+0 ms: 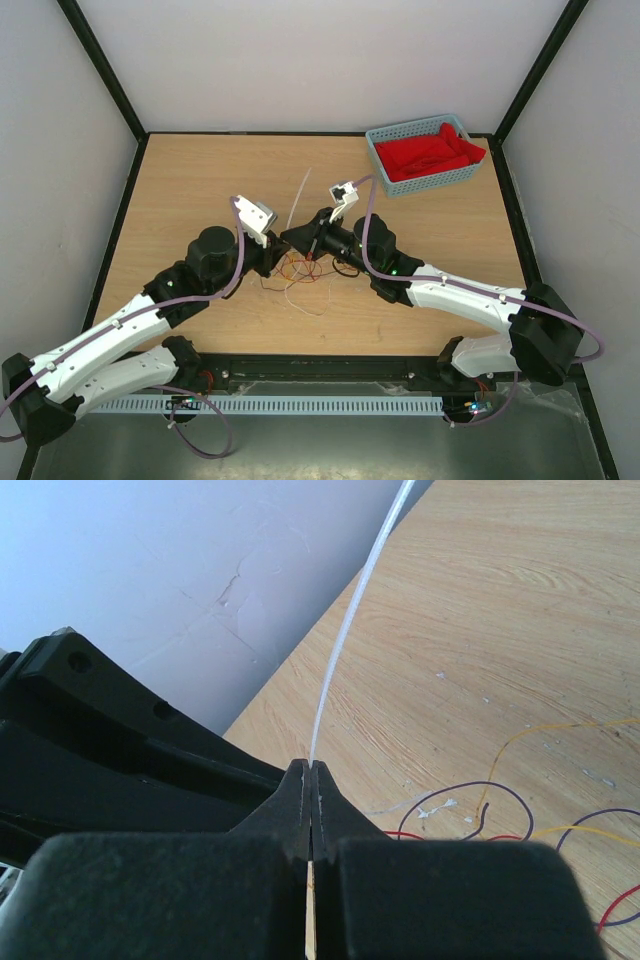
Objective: Zip-tie the wires
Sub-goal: Adjust the ribbon.
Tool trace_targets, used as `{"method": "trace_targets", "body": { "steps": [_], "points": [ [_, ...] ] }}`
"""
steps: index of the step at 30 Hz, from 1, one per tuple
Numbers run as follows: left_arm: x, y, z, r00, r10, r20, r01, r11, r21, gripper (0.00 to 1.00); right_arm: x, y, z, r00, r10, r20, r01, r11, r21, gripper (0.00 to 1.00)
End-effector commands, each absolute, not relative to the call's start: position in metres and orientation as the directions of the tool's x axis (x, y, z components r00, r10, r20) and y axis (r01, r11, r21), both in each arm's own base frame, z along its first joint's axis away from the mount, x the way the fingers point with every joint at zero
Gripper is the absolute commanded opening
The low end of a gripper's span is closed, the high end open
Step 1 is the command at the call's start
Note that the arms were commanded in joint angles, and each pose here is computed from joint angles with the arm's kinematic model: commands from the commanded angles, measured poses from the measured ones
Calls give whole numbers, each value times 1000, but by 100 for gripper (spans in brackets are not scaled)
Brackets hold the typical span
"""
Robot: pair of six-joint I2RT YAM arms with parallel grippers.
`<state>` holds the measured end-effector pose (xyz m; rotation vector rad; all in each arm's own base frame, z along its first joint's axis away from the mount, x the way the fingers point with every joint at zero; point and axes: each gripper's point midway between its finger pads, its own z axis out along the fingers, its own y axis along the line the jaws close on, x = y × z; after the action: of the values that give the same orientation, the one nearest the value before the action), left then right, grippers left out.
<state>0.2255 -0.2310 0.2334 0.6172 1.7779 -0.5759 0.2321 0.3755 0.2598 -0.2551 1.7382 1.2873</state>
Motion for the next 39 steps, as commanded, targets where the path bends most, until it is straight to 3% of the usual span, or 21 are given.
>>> {"method": "trace_targets", "body": {
  "steps": [1, 7, 20, 27, 39],
  "points": [
    [229, -233, 258, -203, 70, -977, 664, 743, -84, 14, 234, 371, 276, -518, 375, -769, -646, 417, 639, 0],
    [227, -233, 247, -227, 76, -971, 665, 740, -97, 2, 241, 369, 285, -485, 396, -780, -646, 439, 625, 0],
    [219, -231, 196, -342, 81, -936, 637, 752, -168, 8, 254, 369, 309, -433, 426, -794, -647, 467, 603, 0],
    [217, -231, 186, -363, 79, -928, 632, 753, -183, 16, 256, 371, 312, -428, 431, -795, -648, 466, 602, 0],
    [216, -229, 171, -399, 76, -914, 617, 759, -206, 15, 258, 370, 320, -408, 436, -802, -655, 472, 590, 0]
  ]
}}
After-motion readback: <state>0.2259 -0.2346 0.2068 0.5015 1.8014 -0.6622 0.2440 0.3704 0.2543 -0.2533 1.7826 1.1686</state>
